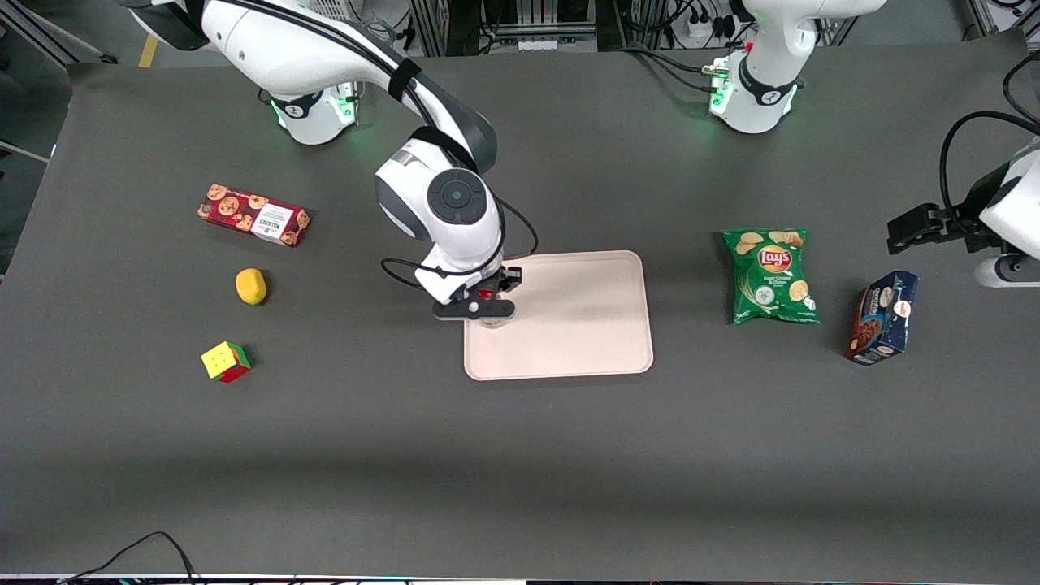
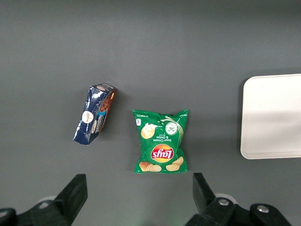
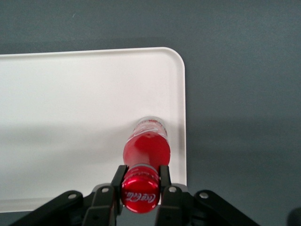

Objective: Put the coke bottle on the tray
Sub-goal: 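Open the right gripper, release the bottle, and withdraw the arm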

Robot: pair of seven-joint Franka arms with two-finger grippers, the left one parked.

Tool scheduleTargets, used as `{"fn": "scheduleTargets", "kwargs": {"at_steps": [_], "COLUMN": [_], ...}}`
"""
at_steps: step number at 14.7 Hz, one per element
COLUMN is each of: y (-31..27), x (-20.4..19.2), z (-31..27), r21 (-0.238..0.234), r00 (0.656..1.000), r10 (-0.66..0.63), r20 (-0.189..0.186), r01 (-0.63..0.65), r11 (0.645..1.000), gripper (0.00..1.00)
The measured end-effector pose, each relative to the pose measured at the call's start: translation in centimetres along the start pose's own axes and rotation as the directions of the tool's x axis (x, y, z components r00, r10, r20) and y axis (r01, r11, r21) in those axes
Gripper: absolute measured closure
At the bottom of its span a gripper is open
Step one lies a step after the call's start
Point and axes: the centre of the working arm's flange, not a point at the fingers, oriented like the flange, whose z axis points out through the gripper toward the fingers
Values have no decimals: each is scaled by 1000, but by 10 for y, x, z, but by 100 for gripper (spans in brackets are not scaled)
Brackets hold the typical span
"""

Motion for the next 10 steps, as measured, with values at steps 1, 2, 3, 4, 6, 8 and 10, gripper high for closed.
{"fn": "scheduleTargets", "kwargs": {"at_steps": [1, 2, 3, 4, 6, 8, 10], "y": [0, 0, 0, 0, 3, 17, 46], "x": [0, 1, 1, 1, 5, 18, 28], "z": [0, -1, -2, -3, -10, -35, -83], "r21": [0, 2, 4, 7, 17, 39, 62], "r00": [1000, 1000, 1000, 1000, 1000, 997, 991], "r10": [1, 2, 3, 4, 16, 52, 113], "r20": [0, -2, -5, -8, -20, -53, -69], "r01": [-1, -2, -3, -4, -16, -50, -109], "r11": [1000, 1000, 1000, 1000, 1000, 998, 992], "gripper": [67, 59, 50, 42, 24, 4, 0]}}
